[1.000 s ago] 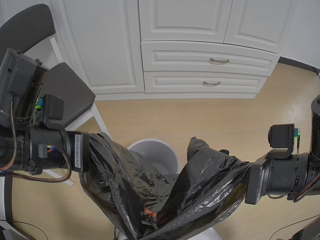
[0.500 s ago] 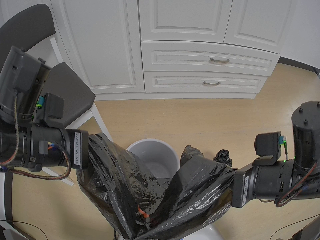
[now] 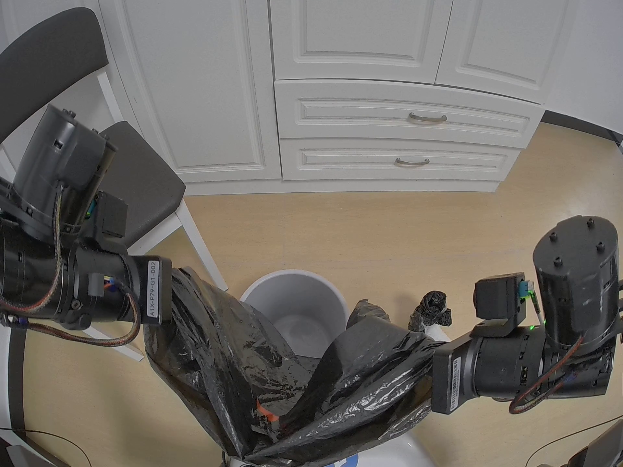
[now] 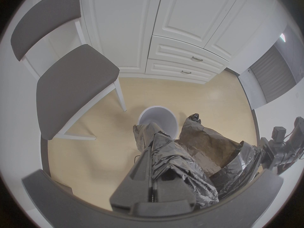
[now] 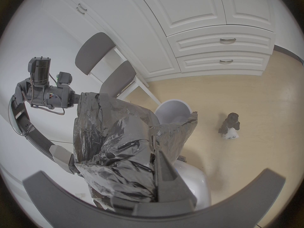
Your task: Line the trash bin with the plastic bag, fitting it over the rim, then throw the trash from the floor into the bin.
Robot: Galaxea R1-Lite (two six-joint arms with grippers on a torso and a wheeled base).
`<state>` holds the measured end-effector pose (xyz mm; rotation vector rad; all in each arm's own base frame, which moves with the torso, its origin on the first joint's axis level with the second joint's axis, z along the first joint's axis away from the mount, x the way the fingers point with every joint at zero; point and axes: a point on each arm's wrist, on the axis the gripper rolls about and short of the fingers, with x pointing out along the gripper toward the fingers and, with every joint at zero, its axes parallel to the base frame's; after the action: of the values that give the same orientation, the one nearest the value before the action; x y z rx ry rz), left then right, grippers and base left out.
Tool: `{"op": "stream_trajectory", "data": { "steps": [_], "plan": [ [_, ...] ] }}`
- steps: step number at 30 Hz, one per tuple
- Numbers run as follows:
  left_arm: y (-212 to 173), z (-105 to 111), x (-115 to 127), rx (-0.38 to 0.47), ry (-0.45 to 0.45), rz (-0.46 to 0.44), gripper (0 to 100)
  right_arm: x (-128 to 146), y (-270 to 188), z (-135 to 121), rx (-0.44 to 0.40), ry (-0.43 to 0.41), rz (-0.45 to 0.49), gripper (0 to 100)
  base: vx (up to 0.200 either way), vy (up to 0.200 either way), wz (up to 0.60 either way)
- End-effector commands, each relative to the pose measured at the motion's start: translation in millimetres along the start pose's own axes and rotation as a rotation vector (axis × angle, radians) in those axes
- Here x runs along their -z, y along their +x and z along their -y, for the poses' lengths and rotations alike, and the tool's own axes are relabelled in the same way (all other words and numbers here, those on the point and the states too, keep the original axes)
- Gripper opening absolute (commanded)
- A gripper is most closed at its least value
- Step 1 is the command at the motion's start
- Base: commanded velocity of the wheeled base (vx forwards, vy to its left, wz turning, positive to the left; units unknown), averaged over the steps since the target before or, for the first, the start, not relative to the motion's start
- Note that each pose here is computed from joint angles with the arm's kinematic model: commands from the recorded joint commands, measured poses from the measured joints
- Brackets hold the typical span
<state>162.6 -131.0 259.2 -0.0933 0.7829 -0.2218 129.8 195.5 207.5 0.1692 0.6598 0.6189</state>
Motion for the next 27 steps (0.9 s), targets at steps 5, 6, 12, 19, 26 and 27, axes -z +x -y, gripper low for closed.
{"op": "stream_trajectory", "data": {
  "steps": [5,6,12,19,26,27],
  "plan": [
    [3.7,18.9,-2.3,0.047,0.036,-0.006,0,8.4,-0.4,5.2,0.024,-0.025,-0.026,0,0.000,0.000,0.00],
    [7.4,23.7,-2.8,0.049,0.046,-0.018,0,9.2,-0.6,5.8,0.026,-0.033,-0.027,0,0.000,0.000,0.00],
    [6.9,37.5,-9.5,0.079,0.060,-0.007,0,14.2,-0.2,8.7,0.035,-0.072,-0.043,0,0.000,0.000,0.00],
    [11.1,40.2,-10.8,0.077,0.070,-0.013,0,16.9,-1.4,16.9,0.055,-0.116,-0.043,0,0.000,0.000,0.00],
    [21.6,51.0,-20.2,0.079,0.065,-0.009,0,17.8,1.7,19.5,0.068,-0.115,-0.053,0,0.000,0.000,0.00],
    [21.7,51.7,-21.3,0.081,0.064,-0.007,0,18.0,2.6,19.8,0.071,-0.114,-0.055,0,0.000,0.000,0.00]
  ]
}}
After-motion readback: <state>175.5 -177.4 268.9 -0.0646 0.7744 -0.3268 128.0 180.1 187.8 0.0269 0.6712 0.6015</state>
